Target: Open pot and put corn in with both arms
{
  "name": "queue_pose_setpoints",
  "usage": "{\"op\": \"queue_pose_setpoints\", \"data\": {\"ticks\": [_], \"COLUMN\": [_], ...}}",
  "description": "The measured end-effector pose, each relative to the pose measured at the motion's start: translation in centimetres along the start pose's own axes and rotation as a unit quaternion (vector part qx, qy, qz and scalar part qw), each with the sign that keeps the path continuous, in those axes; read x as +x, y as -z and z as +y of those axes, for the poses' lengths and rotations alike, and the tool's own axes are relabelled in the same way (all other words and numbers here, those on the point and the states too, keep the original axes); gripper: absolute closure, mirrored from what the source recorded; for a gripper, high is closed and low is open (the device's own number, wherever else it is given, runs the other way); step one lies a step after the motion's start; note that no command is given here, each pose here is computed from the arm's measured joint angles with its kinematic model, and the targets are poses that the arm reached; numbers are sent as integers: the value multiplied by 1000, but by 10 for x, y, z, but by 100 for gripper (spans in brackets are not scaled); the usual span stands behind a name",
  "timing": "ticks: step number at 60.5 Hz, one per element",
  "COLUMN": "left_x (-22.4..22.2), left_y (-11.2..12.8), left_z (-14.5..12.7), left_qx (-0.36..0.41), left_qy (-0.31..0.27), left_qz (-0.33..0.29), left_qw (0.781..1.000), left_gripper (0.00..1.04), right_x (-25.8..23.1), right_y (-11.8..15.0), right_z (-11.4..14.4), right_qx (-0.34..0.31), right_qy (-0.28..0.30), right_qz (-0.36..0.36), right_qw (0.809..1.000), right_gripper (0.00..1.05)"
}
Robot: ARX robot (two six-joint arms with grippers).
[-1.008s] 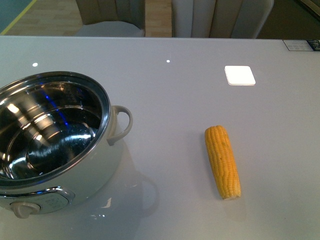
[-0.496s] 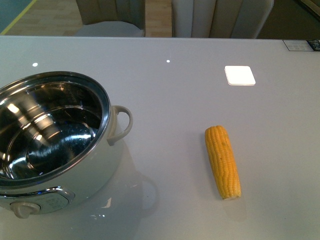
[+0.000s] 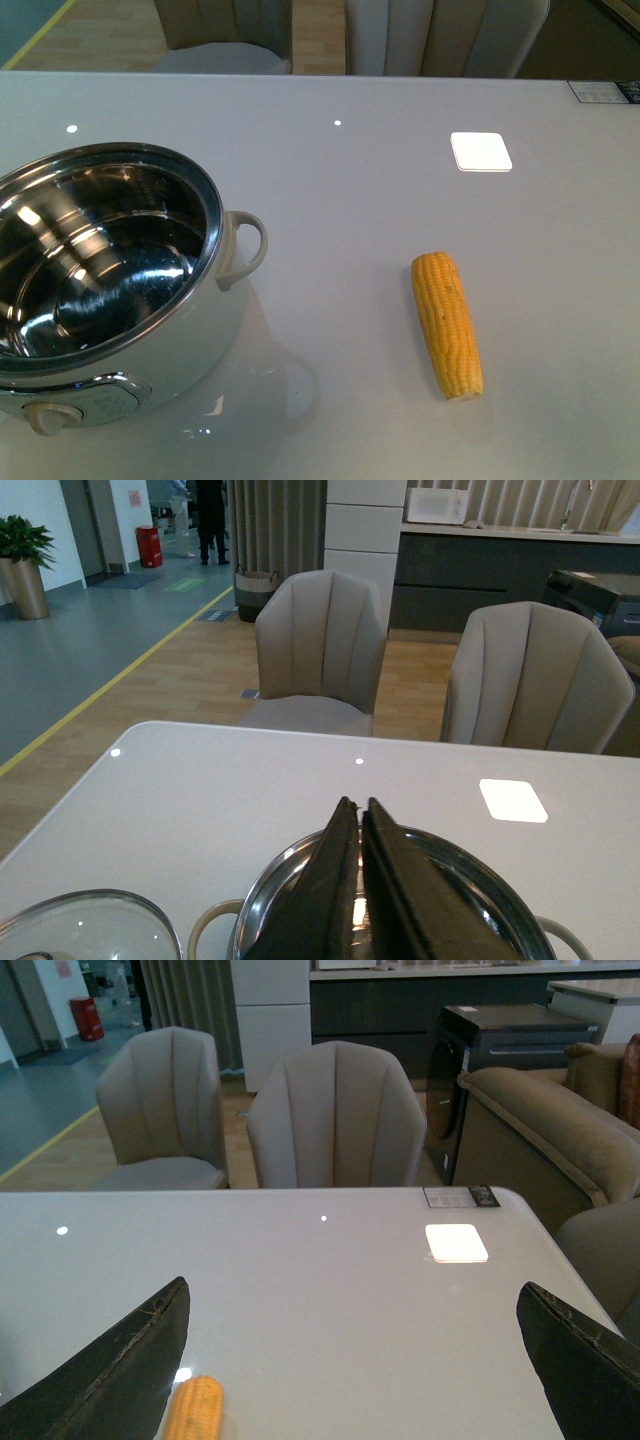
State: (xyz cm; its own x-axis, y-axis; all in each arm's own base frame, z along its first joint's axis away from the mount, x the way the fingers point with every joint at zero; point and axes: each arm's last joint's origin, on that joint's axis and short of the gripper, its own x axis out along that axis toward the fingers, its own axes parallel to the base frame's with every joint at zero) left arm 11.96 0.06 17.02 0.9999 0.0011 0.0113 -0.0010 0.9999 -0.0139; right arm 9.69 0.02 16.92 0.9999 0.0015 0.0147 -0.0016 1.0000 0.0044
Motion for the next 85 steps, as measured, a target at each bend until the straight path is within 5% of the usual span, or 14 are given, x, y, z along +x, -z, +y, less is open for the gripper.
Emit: {"op": "queue_pose_setpoints", "data": {"ticks": [50, 81, 85], "left_x": [-22, -22, -22], "left_y": [3, 3, 3], "left_z": [0, 0, 0], "left_qx": [2, 2, 2], "left_qy": [-1, -1, -1], "left_qz": [2, 2, 2], "left_qw": [1000, 1000, 1000], "left_gripper": [102, 10, 6], "right_x": [0, 0, 0], "right_y": [0, 0, 0], "right_z": [0, 0, 0], "right_qx": [0, 0, 0], "right_qy": [0, 0, 0], "right_qz": [0, 0, 0], "right_qw": [1000, 1000, 1000], "right_gripper": [9, 9, 9]}}
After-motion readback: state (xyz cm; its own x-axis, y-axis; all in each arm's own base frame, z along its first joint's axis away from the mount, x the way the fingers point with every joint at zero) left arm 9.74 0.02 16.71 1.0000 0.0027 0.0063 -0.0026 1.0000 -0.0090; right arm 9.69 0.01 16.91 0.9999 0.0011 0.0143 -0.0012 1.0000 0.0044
